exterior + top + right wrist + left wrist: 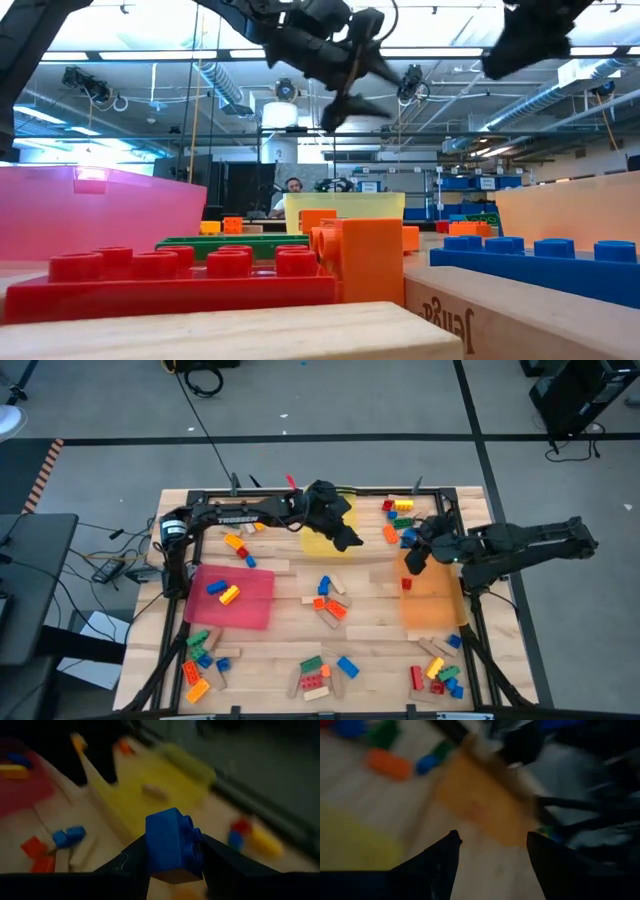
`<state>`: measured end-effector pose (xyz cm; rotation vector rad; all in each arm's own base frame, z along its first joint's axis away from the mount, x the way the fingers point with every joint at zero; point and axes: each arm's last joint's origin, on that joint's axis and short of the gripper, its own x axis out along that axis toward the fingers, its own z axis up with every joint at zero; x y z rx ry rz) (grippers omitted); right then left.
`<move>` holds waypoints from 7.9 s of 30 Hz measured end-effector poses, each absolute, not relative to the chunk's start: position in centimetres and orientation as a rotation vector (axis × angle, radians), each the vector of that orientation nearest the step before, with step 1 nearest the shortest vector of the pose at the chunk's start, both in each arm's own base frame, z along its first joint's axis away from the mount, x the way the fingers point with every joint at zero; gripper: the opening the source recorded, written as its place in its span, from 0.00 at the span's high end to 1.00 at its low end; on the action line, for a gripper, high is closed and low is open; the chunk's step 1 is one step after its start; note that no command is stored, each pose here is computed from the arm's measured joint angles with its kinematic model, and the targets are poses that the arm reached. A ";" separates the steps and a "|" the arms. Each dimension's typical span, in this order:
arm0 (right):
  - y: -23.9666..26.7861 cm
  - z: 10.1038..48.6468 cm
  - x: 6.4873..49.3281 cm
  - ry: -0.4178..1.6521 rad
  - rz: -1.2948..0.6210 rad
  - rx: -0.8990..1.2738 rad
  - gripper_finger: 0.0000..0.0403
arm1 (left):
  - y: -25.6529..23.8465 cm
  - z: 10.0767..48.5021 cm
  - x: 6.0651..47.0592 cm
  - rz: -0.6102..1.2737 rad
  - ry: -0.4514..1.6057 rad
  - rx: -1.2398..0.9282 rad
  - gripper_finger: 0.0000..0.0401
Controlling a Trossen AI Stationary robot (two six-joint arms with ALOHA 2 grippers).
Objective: Sort blocks by size
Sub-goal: Put the 1 stud blue game piece into the orange bin
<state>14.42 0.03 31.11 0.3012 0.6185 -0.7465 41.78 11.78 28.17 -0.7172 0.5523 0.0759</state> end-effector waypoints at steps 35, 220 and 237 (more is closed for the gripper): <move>1.0 17.0 13.7 1.185 -0.993 1.141 0.47 | 6.0 29.4 28.2 0.590 0.834 -0.298 0.40; 2.0 28.2 17.5 0.784 -0.691 0.447 0.54 | 5.4 30.9 43.4 0.086 0.654 -0.328 0.61; 1.2 29.6 21.7 0.531 -0.677 0.047 0.50 | 15.8 30.0 41.5 -0.192 0.415 -0.757 0.61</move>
